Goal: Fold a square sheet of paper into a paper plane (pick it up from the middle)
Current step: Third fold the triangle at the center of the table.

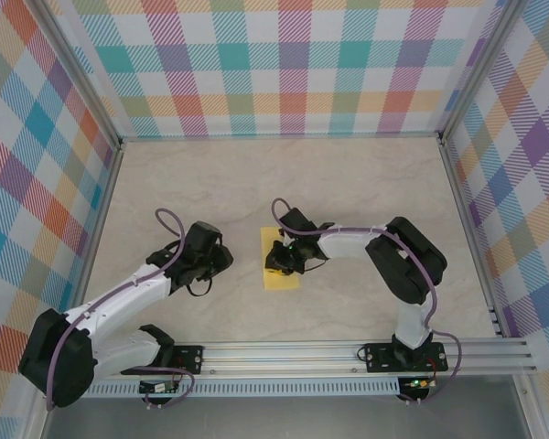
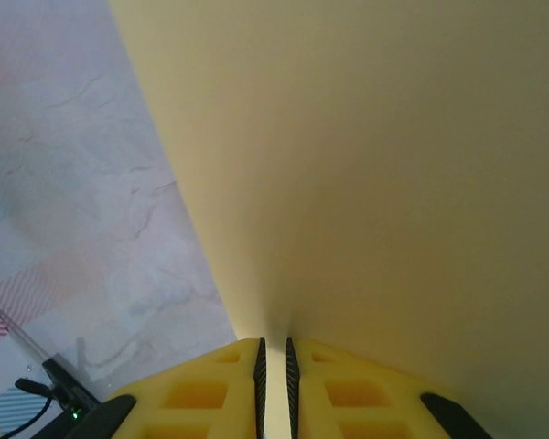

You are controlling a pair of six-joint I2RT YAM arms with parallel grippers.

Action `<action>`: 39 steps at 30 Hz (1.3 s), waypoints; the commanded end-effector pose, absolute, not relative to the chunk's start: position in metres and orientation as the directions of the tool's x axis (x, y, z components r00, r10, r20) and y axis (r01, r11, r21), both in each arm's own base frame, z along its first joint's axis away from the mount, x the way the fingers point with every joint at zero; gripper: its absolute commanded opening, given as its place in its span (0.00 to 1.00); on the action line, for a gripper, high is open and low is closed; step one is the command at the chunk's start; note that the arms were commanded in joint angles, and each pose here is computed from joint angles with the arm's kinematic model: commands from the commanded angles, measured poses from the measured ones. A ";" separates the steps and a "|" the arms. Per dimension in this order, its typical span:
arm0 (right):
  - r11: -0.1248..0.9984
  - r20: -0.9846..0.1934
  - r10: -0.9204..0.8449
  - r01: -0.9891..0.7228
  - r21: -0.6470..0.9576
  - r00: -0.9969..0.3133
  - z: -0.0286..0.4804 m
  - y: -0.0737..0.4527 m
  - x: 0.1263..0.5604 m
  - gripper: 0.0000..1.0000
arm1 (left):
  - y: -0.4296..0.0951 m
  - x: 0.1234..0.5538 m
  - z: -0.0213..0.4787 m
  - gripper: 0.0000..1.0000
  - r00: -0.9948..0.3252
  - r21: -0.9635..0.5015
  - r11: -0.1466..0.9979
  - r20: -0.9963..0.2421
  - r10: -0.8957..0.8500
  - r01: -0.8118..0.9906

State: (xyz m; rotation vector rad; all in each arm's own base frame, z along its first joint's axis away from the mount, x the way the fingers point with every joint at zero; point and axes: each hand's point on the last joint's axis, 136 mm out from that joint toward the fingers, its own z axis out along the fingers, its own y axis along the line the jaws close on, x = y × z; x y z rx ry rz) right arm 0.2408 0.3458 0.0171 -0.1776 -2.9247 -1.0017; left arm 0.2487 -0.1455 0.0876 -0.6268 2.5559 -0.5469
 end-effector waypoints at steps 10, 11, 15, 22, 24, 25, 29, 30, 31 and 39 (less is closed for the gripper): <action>0.798 0.068 0.164 0.173 0.578 -0.984 0.000 0.347 0.248 0.19 | -0.181 0.267 0.092 0.31 -0.863 -0.523 0.818 -0.272 -0.426 -0.239; 0.797 0.048 0.145 0.145 0.586 -0.988 0.007 0.348 0.249 0.20 | -0.184 0.269 0.091 0.30 -0.867 -0.530 0.814 -0.264 -0.422 -0.236; 0.782 -0.037 0.091 0.048 0.621 -0.995 0.044 0.349 0.252 0.27 | -0.200 0.274 0.084 0.26 -0.891 -0.548 0.804 -0.214 -0.401 -0.230; 0.828 -0.084 0.228 0.148 0.541 -0.970 0.051 0.290 0.249 0.38 | -0.231 0.295 0.078 0.20 -0.919 -0.603 0.774 -0.167 -0.356 -0.191; 0.811 -0.061 0.265 0.188 0.554 -0.962 0.045 0.278 0.246 0.39 | -0.239 0.300 0.076 0.19 -0.928 -0.614 0.769 -0.156 -0.339 -0.178; 0.805 -0.050 0.274 0.201 0.558 -0.960 0.042 0.274 0.243 0.40 | -0.242 0.303 0.075 0.19 -0.931 -0.612 0.771 -0.152 -0.332 -0.176; 0.791 -0.018 0.278 0.219 0.571 -0.960 0.035 0.271 0.238 0.42 | -0.251 0.313 0.064 0.15 -0.944 -0.597 0.784 -0.133 -0.302 -0.167; 0.789 -0.010 0.279 0.224 0.572 -0.960 0.034 0.271 0.237 0.42 | -0.254 0.315 0.063 0.15 -0.946 -0.598 0.784 -0.129 -0.296 -0.164; 0.784 -0.004 0.281 0.228 0.577 -0.960 0.033 0.272 0.237 0.42 | -0.256 0.316 0.061 0.14 -0.949 -0.598 0.784 -0.121 -0.290 -0.164; 0.774 -0.001 0.263 0.211 0.597 -0.965 0.036 0.281 0.241 0.44 | -0.245 0.316 0.035 0.12 -0.947 -0.523 0.827 -0.107 -0.302 -0.204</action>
